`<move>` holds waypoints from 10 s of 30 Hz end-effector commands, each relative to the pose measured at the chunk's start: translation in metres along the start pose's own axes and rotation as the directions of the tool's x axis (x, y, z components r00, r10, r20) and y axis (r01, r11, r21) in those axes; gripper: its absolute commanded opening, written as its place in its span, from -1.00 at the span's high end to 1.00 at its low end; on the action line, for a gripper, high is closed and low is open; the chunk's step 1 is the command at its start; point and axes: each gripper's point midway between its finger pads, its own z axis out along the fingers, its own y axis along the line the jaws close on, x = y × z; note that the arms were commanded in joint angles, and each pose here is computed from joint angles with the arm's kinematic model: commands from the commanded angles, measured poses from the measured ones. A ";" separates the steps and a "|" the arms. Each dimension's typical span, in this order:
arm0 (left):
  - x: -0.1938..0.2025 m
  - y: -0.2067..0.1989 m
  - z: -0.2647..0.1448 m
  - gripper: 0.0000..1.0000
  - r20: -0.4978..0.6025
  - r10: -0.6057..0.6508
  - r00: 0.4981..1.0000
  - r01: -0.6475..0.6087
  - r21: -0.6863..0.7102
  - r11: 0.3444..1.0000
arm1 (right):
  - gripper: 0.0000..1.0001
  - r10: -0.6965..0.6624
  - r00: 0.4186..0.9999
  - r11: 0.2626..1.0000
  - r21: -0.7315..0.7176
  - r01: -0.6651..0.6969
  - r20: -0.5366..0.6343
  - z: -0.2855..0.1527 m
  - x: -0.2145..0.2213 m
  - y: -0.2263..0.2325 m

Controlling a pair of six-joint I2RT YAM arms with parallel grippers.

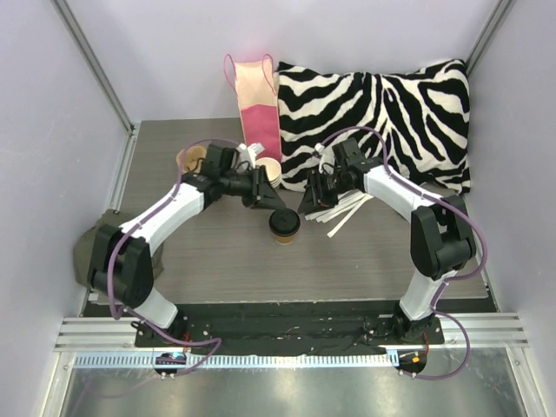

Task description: Pack the takeout coffee

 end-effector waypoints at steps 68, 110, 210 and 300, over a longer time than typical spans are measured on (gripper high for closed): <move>0.042 0.123 0.003 0.61 -0.118 -0.126 0.985 0.079 -0.337 0.938 | 0.56 0.048 0.998 0.998 0.050 -0.046 -0.052 0.032 0.026 -0.026; 0.043 0.047 -0.019 0.58 -0.081 -0.042 0.996 0.036 -0.076 0.996 | -0.15 -0.301 0.954 0.949 -0.100 0.299 -0.007 0.017 -0.049 0.038; -0.073 0.093 -0.192 -0.02 0.447 0.021 0.894 0.109 -0.264 0.958 | -0.49 -0.361 0.931 0.931 0.090 0.355 0.060 0.057 0.028 0.053; -0.176 0.299 -0.204 0.42 0.277 0.154 0.948 0.150 -0.822 0.549 | -0.50 -0.281 0.957 0.952 -0.102 0.287 0.071 0.052 -0.004 0.114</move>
